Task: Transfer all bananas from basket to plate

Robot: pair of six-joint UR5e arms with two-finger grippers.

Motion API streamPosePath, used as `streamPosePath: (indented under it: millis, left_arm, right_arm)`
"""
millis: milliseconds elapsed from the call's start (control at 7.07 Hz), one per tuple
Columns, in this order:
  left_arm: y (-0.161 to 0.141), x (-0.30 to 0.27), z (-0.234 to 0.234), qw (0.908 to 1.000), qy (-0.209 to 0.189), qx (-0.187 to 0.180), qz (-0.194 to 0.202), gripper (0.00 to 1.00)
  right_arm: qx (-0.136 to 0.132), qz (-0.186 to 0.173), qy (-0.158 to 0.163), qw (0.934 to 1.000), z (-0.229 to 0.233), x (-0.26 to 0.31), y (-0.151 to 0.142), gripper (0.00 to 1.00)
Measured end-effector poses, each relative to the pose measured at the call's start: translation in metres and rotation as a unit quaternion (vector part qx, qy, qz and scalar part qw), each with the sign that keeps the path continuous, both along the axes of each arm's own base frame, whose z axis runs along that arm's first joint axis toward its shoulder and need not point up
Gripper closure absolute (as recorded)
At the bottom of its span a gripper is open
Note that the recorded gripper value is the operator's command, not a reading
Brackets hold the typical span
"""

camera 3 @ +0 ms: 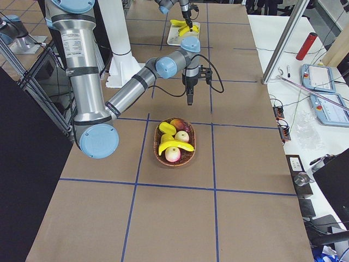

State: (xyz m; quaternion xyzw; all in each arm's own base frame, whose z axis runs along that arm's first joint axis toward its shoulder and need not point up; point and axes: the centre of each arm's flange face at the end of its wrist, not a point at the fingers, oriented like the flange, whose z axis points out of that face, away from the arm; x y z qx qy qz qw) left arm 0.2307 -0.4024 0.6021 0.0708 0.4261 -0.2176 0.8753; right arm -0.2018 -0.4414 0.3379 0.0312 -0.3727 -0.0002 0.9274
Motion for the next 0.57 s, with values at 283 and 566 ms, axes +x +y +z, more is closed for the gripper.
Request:
streamPosePath:
  millis: [283,566]
  left_arm:
    - [0.006,-0.003,-0.012,0.9999,0.007,0.009,0.006,0.00]
    - [0.011,-0.009,-0.038,0.9988,0.038,0.003,0.032,0.00]
  right_arm:
    - [-0.008,-0.002,0.008,0.9999,0.014,0.000,0.000,0.00]
    - [-0.011,-0.016,0.021,0.9996,0.034,0.000,-0.001,0.00]
